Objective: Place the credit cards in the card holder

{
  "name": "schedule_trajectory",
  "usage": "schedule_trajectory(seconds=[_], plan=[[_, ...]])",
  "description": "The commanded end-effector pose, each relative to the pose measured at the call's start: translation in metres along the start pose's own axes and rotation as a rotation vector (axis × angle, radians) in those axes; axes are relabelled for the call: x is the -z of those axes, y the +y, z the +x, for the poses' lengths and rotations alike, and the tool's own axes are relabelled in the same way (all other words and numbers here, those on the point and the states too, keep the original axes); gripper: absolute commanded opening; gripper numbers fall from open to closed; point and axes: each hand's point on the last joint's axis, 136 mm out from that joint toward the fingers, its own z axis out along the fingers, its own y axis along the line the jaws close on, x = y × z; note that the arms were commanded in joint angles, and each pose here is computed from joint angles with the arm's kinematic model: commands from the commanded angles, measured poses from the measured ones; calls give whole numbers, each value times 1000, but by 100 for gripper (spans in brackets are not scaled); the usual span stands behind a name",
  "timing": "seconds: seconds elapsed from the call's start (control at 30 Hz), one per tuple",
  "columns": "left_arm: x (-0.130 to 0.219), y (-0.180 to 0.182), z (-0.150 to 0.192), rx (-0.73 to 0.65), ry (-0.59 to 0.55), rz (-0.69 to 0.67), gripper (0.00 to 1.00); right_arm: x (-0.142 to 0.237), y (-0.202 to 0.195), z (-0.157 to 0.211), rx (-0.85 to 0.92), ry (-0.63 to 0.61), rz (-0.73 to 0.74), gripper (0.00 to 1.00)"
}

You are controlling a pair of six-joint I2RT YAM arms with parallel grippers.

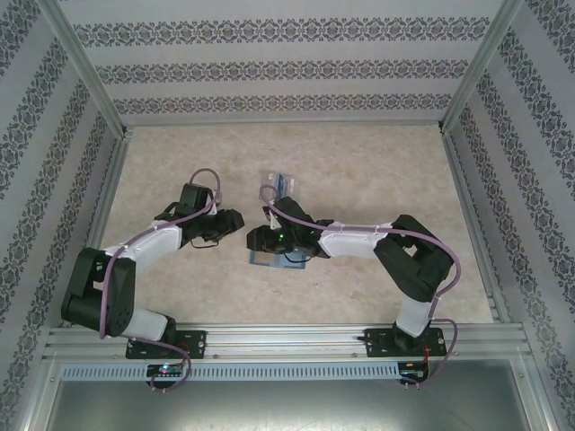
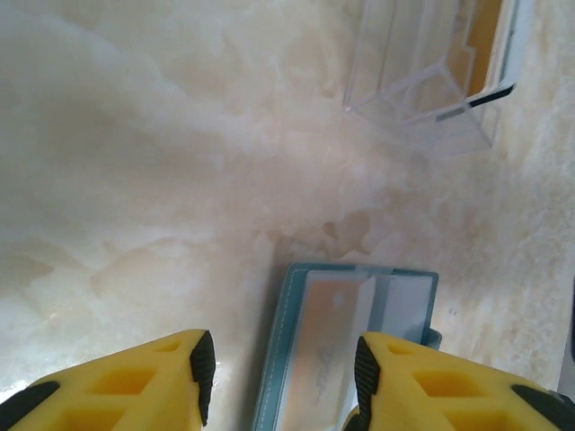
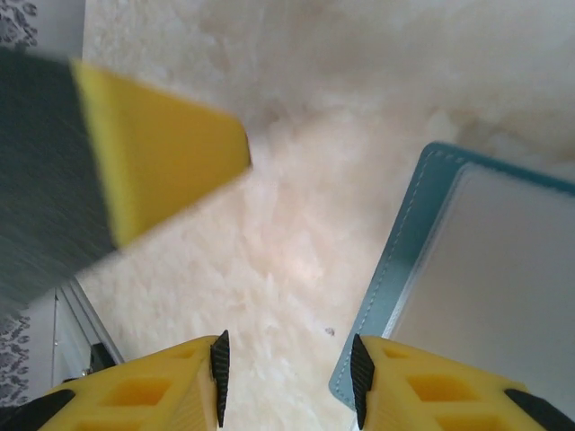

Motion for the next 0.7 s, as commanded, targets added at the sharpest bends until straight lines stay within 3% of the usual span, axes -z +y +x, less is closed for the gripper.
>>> schedule_trajectory(seconds=[0.0, 0.3, 0.43, 0.67], plan=[[13, -9, -13, -27, -34, -10, 51, 30, 6, -31, 54, -132, 4, 43], [21, -32, -36, -89, -74, -17, 66, 102, -49, -72, 1, -298, 116, 44], [21, -59, -47, -181, -80, -53, 75, 143, -78, -84, 2, -405, 276, 44], [-5, -105, -73, -259, -56, -24, 76, 200, -107, -88, -9, -554, 407, 46]])
